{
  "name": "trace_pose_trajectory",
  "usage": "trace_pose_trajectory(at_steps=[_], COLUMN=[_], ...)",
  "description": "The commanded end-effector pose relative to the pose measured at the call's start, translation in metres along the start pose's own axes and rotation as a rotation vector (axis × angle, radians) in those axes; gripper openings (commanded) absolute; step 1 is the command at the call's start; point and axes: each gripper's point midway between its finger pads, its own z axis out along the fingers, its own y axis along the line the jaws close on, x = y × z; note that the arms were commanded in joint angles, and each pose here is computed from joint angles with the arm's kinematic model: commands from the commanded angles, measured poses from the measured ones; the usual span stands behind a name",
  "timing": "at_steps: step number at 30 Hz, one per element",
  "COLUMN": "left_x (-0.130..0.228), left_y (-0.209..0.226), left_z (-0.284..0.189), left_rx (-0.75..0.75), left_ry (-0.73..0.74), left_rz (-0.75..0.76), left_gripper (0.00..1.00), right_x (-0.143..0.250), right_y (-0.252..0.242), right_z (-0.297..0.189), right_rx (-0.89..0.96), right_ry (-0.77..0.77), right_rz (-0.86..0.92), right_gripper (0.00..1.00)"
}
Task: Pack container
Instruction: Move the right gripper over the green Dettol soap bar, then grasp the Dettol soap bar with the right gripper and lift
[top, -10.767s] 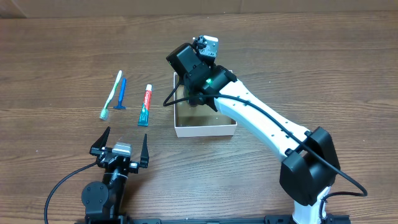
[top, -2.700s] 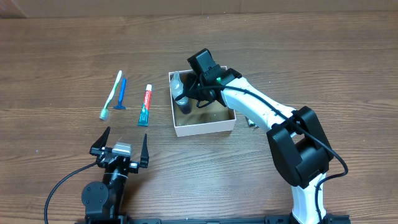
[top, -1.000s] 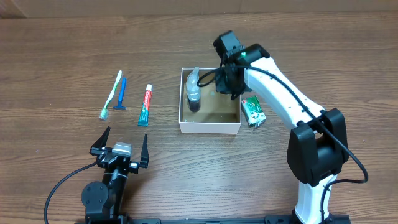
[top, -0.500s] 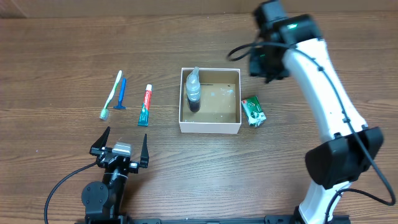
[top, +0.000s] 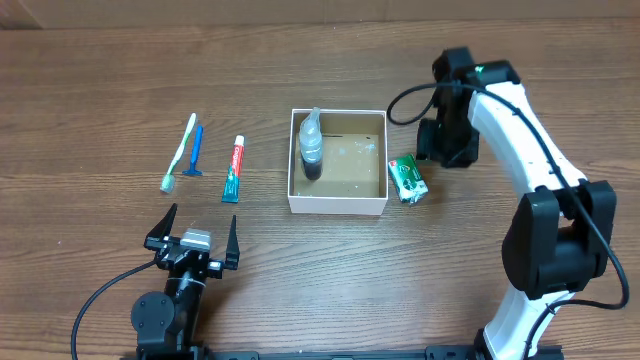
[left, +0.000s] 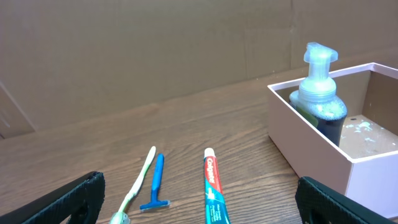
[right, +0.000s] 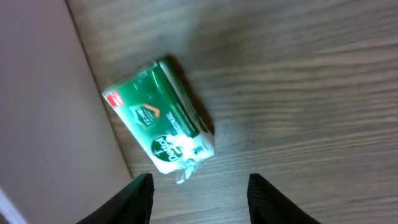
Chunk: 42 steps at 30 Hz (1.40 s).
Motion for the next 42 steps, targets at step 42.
trace_pose_trajectory(at_steps=[42], left_x=[0.000], left_y=[0.003], left_z=[0.000], left_rx=[-0.013], left_ry=[-0.004], left_rz=[0.015], left_gripper=[1.00], right_x=[0.010], right_y=[0.035], right_z=[0.058], right_rx=[-0.249], right_ry=[-0.034], right_rz=[-0.261], right_gripper=[0.75])
